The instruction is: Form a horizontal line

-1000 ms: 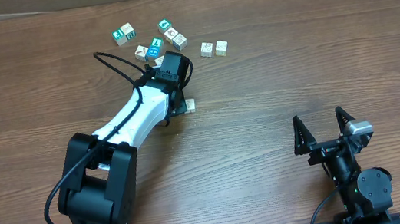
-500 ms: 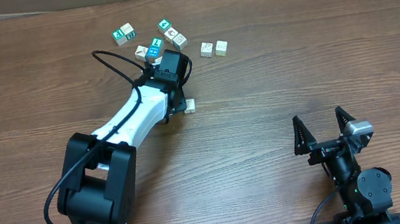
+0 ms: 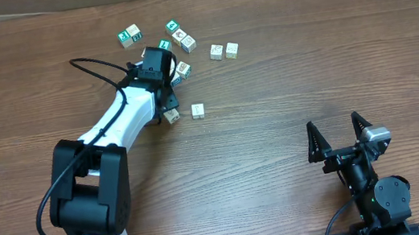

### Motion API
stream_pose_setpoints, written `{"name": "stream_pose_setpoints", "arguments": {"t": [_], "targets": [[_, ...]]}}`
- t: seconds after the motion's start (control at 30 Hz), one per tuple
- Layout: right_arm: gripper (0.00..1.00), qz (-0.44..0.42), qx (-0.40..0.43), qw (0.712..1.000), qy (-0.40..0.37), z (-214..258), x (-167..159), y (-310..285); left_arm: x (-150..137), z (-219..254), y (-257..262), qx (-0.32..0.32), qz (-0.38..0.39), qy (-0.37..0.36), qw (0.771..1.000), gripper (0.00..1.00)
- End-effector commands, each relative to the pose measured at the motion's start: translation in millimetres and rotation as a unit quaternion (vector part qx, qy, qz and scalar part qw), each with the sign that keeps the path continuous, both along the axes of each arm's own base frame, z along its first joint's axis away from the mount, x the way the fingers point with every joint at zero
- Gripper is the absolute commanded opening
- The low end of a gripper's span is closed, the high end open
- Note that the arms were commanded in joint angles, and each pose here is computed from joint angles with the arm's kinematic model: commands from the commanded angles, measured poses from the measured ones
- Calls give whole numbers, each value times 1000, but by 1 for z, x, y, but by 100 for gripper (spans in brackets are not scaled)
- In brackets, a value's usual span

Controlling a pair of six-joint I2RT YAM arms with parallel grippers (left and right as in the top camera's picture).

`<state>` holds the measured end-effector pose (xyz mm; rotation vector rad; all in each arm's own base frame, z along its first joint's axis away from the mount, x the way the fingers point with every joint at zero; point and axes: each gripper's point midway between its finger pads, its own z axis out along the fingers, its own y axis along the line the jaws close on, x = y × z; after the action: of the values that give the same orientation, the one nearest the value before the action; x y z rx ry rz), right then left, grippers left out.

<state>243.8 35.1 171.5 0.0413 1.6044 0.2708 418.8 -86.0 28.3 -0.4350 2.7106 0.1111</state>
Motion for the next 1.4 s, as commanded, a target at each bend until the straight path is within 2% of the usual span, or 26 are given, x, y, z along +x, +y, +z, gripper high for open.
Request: {"name": "stream_pose_setpoints", "arguments": {"t": [0.0,0.2,0.37,0.6,0.77,1.2,1.37], "targets": [[100,-5,-2,1000,-2,-2,0,-2,-4,-8,0,-20,11,13,1000,58],[100,-5,-2,1000,-2,-2,0,-2,-10,-10,2,-20,12,27,999,45],[100,-5,-2,1000,-2,-2,0,-2,-11,-10,8,-11,21,27,999,43],[100,-5,-2,1000,-2,-2,0,-2,-15,-11,17,-12,44,37,998,18],[100,-5,-2,1000,-2,-2,0,-2,-26,-14,20,-10,55,58,997,5],[100,-5,-2,1000,-2,-2,0,-2,-41,-19,1,-63,37,98,992,4],[100,-5,-2,1000,-2,-2,0,-2,-41,-19,-3,-65,33,97,993,4]]}}
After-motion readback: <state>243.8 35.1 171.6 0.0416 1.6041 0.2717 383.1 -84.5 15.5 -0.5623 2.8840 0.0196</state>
